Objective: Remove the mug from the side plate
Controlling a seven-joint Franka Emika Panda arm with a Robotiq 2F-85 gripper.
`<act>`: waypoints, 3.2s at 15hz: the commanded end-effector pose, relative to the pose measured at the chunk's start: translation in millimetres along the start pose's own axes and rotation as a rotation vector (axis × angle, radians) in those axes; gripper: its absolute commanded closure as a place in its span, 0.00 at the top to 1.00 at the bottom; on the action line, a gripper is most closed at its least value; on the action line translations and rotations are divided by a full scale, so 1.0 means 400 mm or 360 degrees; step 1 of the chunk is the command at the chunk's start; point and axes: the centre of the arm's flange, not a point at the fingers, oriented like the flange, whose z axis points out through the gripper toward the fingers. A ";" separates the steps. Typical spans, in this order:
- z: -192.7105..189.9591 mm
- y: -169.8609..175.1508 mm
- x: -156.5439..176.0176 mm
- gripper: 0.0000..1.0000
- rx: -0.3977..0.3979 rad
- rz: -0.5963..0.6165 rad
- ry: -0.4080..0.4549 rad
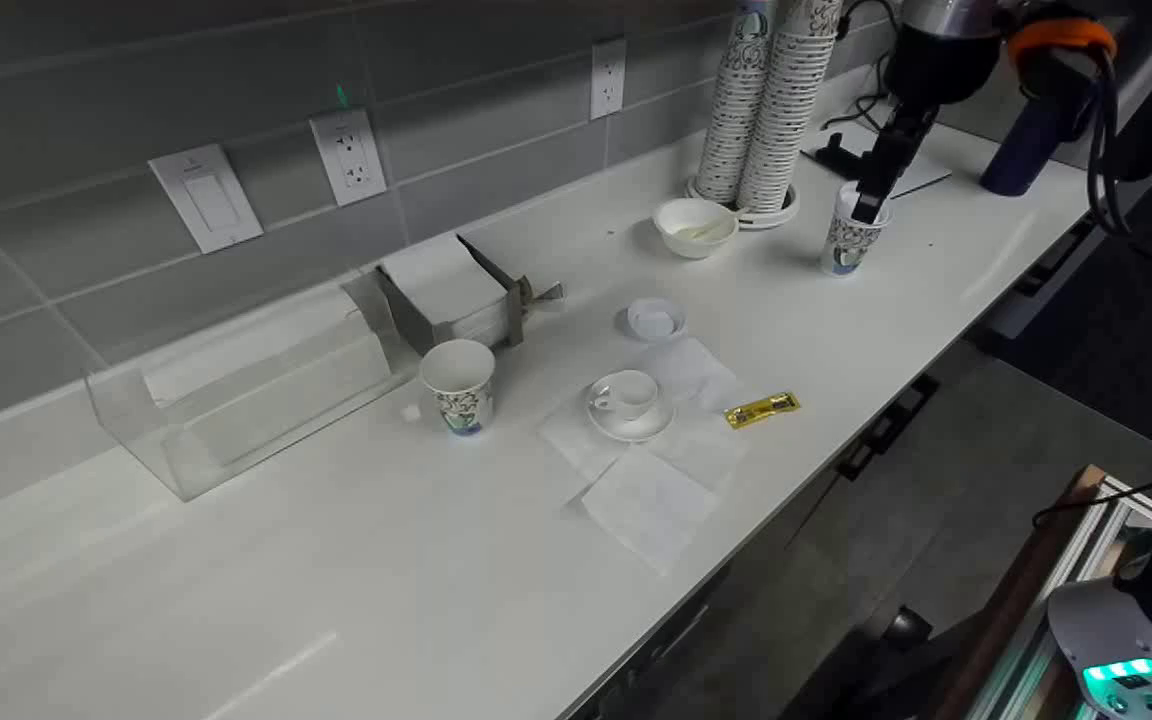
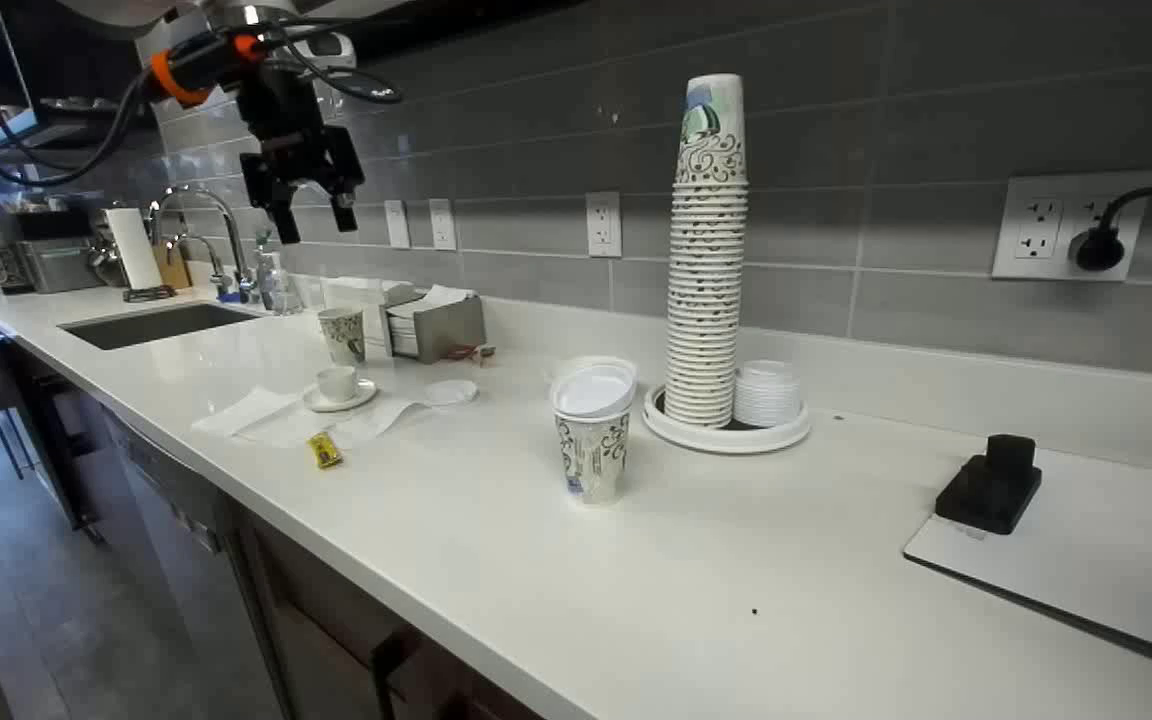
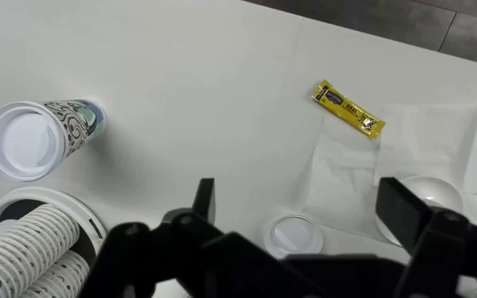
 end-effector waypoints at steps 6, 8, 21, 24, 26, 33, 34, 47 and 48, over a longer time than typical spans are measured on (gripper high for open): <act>0.077 -0.165 0.142 1.00 0.0066 -0.0287 0.0130; 0.108 -0.250 0.195 1.00 0.0065 -0.0442 0.0237; 0.260 -0.440 0.300 1.00 0.0304 -0.0870 0.0295; 0.329 -0.484 0.333 1.00 0.0320 -0.0963 0.0270; 0.364 -0.506 0.346 1.00 0.0311 -0.1004 0.0287; 0.414 -0.539 0.415 1.00 0.0335 -0.1150 0.0367; 0.423 -0.541 0.419 0.98 0.0339 -0.1167 0.0363; 0.498 -0.576 0.468 0.62 0.0409 -0.1449 0.0185; 0.505 -0.575 0.469 0.59 0.0409 -0.1449 0.0181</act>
